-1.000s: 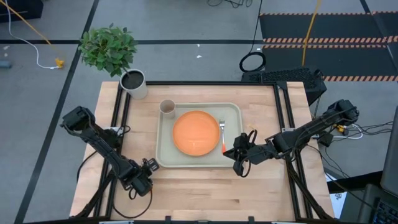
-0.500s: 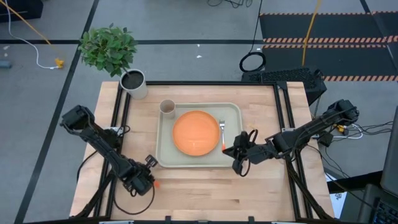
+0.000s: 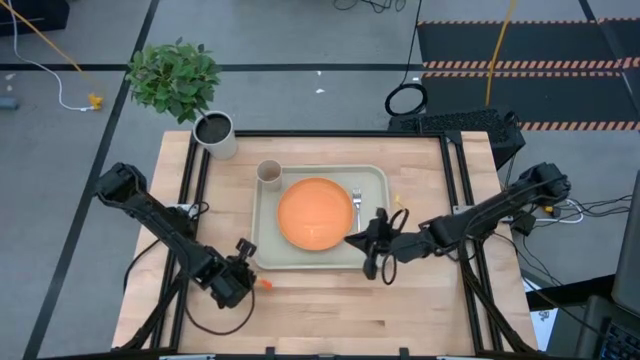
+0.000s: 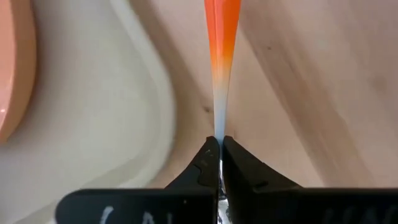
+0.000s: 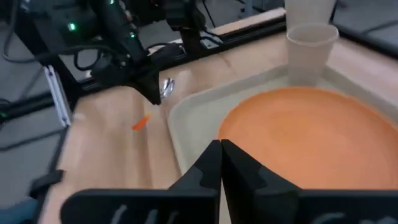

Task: Pick and place plate/cup/fork/spoon on tray
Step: Put the orange spoon on the white serving tray to the right of the orange fork

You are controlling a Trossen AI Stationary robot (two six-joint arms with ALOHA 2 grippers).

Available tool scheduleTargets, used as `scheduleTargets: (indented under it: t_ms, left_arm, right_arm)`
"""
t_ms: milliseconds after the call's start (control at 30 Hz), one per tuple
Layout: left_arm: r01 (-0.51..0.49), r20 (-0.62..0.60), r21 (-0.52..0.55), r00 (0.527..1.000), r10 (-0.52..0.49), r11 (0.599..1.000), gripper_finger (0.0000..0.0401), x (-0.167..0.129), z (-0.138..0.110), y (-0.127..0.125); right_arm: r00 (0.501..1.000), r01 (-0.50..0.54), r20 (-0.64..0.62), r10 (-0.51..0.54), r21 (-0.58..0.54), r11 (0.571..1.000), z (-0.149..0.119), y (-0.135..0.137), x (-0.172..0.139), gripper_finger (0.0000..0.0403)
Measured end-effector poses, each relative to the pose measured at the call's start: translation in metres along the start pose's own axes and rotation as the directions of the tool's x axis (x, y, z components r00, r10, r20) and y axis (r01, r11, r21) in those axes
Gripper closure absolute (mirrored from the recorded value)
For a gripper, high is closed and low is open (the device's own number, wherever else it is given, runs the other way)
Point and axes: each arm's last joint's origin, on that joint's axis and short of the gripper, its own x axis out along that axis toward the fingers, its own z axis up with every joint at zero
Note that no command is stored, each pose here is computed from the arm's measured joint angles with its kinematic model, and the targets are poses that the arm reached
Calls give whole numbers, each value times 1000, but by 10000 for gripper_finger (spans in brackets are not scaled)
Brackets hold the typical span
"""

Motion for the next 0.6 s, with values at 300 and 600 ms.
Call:
scheduleTargets:
  t_ms: [300, 600]
  left_arm:
    - [-33, -3, -79, 999, 33, 996, 396, 5, 3, 19]
    - [-60, 24, -84, 998, 63, 995, 387, -3, 18, 40]
  right_arm:
    - [996, 13, -84, -24, -134, 991, 10, 30, 59, 403]
    - [980, -103, -190, 60, -226, 969, 9, 52, 126, 399]
